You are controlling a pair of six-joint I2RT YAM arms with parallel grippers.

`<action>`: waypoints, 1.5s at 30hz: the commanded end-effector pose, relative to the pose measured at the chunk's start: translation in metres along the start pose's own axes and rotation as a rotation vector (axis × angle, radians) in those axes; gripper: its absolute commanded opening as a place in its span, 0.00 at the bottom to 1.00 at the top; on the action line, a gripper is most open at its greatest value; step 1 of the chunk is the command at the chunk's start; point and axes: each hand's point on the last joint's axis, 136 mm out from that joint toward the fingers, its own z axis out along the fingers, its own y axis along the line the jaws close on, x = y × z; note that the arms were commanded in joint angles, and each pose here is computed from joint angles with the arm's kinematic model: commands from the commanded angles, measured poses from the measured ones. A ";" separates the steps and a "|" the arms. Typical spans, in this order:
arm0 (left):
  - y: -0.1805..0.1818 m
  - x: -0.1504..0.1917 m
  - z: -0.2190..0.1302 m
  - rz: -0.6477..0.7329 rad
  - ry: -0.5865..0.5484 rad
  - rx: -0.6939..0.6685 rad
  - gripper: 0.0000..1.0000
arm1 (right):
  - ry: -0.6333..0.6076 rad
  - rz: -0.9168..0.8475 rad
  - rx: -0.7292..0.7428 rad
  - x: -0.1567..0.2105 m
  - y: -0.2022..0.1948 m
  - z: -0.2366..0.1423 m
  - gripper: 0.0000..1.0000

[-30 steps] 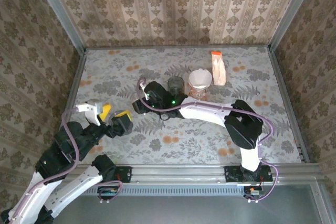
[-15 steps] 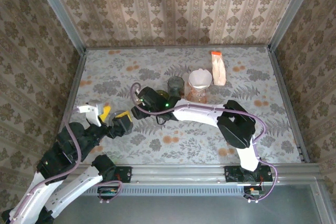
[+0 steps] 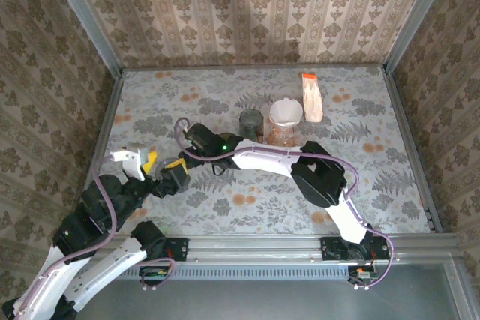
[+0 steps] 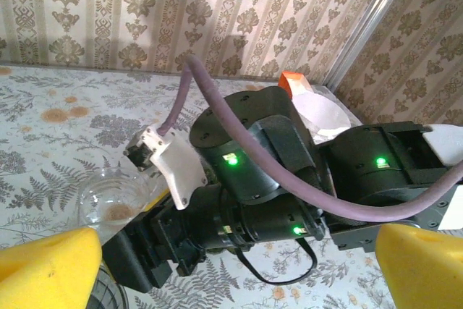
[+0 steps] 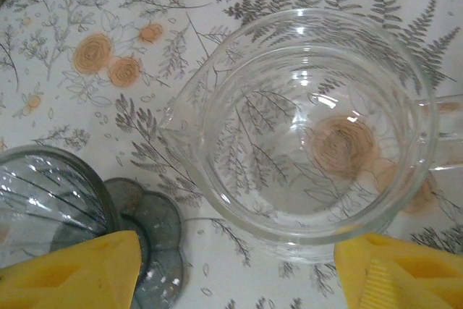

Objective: Place the coffee filter in the dripper

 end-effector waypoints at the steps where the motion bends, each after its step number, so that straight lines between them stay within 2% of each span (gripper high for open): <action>1: 0.003 -0.008 -0.006 0.017 -0.033 -0.015 1.00 | 0.013 0.009 -0.063 -0.002 0.022 0.010 0.73; 6: 0.002 -0.009 -0.006 0.018 -0.031 -0.013 1.00 | 0.010 -0.011 -0.104 -0.007 0.039 0.014 0.73; 10: 0.002 -0.010 -0.006 0.016 -0.032 -0.011 1.00 | -0.004 -0.026 -0.101 -0.013 0.038 0.007 0.73; 16: 0.000 -0.010 -0.006 0.014 -0.033 -0.004 1.00 | -0.076 -0.054 -0.104 -0.033 0.024 -0.035 0.72; 19: 0.000 -0.012 -0.007 0.014 -0.037 -0.002 1.00 | -0.085 -0.057 -0.086 -0.041 0.004 -0.055 0.68; 23: -0.001 -0.012 -0.008 0.016 -0.036 0.001 1.00 | -0.047 -0.037 -0.018 -0.048 -0.033 -0.064 0.50; 27: -0.002 -0.013 -0.007 0.011 -0.039 0.007 1.00 | 0.002 -0.020 0.066 -0.053 -0.065 -0.050 0.33; 29: -0.003 -0.014 -0.008 0.010 -0.039 0.011 1.00 | 0.023 -0.028 0.104 -0.056 -0.076 -0.041 0.28; 37: -0.006 -0.017 -0.010 0.005 -0.036 0.021 1.00 | 0.071 -0.083 0.163 -0.072 -0.098 -0.003 0.23; 45: -0.006 -0.015 -0.009 0.002 -0.021 0.016 1.00 | 0.149 -0.111 0.173 -0.056 -0.102 0.021 0.22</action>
